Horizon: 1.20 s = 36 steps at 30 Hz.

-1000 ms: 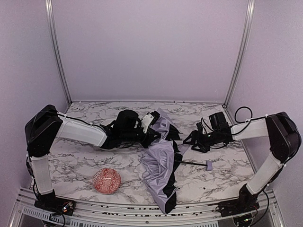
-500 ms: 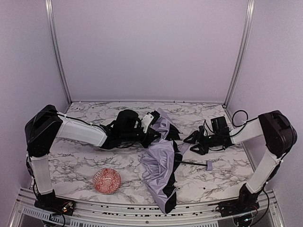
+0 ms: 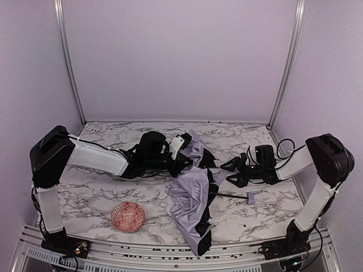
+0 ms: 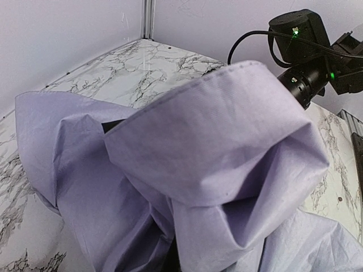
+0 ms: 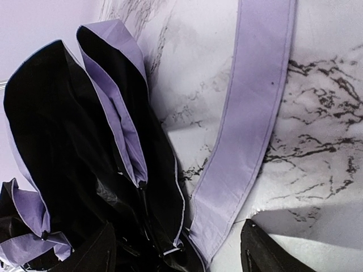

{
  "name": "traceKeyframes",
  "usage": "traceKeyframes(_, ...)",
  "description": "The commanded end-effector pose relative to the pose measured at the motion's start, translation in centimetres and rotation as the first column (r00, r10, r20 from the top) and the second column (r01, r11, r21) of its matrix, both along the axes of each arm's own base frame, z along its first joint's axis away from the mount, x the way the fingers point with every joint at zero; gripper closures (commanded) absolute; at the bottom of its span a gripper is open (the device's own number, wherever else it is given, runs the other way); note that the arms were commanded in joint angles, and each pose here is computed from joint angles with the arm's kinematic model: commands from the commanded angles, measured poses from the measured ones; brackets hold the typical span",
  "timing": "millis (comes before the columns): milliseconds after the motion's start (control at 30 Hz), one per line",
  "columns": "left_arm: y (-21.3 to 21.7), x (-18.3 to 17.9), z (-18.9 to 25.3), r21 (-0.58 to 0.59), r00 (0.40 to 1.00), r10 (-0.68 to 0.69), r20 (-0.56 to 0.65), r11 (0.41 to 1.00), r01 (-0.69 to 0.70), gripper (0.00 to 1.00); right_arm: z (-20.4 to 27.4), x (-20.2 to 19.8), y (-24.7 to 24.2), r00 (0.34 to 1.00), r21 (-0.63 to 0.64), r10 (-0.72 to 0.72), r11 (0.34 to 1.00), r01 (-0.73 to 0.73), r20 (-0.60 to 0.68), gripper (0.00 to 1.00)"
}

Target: Put away the umbrella

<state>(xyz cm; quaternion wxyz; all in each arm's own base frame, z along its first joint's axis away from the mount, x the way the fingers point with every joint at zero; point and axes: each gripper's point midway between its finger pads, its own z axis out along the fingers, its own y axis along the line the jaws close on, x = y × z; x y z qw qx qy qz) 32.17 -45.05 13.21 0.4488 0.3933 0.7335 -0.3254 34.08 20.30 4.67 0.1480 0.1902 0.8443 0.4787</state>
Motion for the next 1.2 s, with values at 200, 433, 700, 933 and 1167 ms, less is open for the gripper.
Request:
traceKeyframes(200, -0.3, -0.3, 2.9, -0.058, 0.999, -0.015, 0.048, 0.998, 0.018, 1.00, -1.8, 0.3, -0.4, 0.989, 0.044, -0.114, 0.992, 0.118, -0.090, 0.25)
traceKeyframes(433, -0.3, -0.3, 2.8, -0.058, 0.999, -0.014, 0.047, 0.998, 0.016, 1.00, -1.5, 1.6, 0.4, 0.996, 0.058, -0.082, 0.995, 0.084, -0.047, 0.24)
traceKeyframes(700, -0.4, -0.3, 2.6, -0.056, 0.999, -0.017, 0.046, 0.998, 0.020, 1.00, -1.2, 2.9, 1.0, 0.999, 0.048, -0.032, 0.998, 0.031, 0.022, 0.38)
traceKeyframes(933, -0.9, -1.8, 2.9, -0.060, 0.991, -0.115, 0.065, 0.991, 0.119, 1.00, -1.7, 3.8, 0.8, 0.998, 0.067, -0.023, 0.998, 0.019, 0.060, 0.99)
traceKeyframes(1167, -3.0, -9.5, 8.7, -0.105, 0.846, -0.459, 0.273, 0.859, 0.500, 1.00, 0.1, 7.9, 2.8, 0.956, -0.014, 0.164, 0.986, -0.166, 0.242, 1.00)
